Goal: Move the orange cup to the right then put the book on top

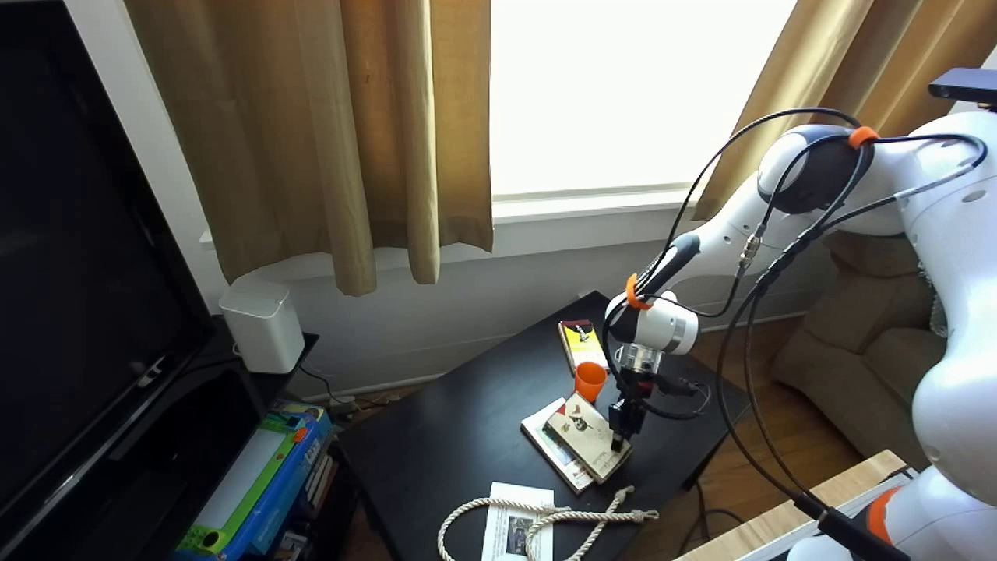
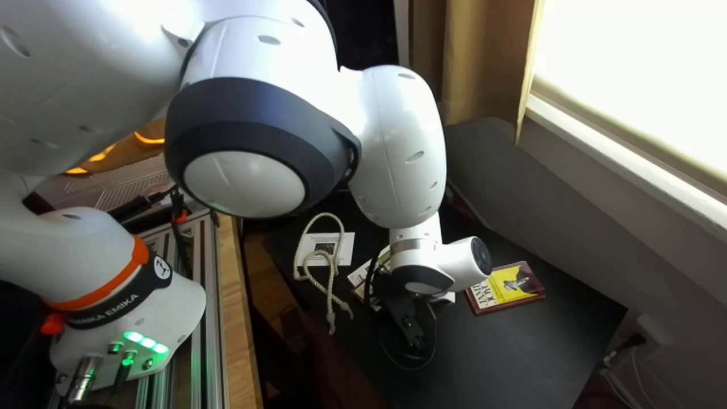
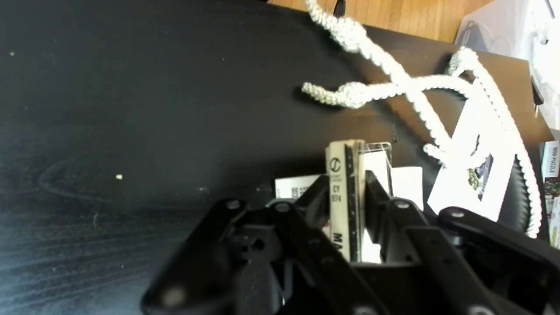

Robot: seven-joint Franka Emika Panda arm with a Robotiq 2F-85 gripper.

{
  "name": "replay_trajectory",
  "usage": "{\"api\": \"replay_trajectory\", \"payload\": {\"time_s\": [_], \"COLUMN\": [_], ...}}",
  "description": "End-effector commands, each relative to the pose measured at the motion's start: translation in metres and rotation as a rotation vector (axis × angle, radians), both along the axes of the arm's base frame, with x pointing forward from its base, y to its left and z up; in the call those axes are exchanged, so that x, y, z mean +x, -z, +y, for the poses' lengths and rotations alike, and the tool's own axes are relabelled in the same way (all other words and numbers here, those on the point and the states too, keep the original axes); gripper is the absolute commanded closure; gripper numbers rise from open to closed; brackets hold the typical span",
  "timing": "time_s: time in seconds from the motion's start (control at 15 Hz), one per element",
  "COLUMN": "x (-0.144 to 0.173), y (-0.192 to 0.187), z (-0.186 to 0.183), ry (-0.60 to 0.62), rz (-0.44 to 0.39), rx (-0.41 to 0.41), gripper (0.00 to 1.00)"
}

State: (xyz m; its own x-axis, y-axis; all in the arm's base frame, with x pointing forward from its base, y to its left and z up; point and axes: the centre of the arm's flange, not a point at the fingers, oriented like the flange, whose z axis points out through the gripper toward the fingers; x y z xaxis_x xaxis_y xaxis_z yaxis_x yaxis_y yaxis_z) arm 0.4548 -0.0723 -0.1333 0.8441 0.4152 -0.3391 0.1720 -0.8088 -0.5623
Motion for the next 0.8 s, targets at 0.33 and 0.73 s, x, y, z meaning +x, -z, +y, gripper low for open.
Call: {"api": "replay_trajectory", "payload": {"time_s": [0.33, 0.73], "x": [0.028, 0.042], "y": [-0.043, -0.073], "z": [0.026, 0.046], "ry": [-0.072, -0.095], "rz": [-0.080, -0.137], "rx": [-0.015, 0.017], "gripper": [0.95, 0.95]}}
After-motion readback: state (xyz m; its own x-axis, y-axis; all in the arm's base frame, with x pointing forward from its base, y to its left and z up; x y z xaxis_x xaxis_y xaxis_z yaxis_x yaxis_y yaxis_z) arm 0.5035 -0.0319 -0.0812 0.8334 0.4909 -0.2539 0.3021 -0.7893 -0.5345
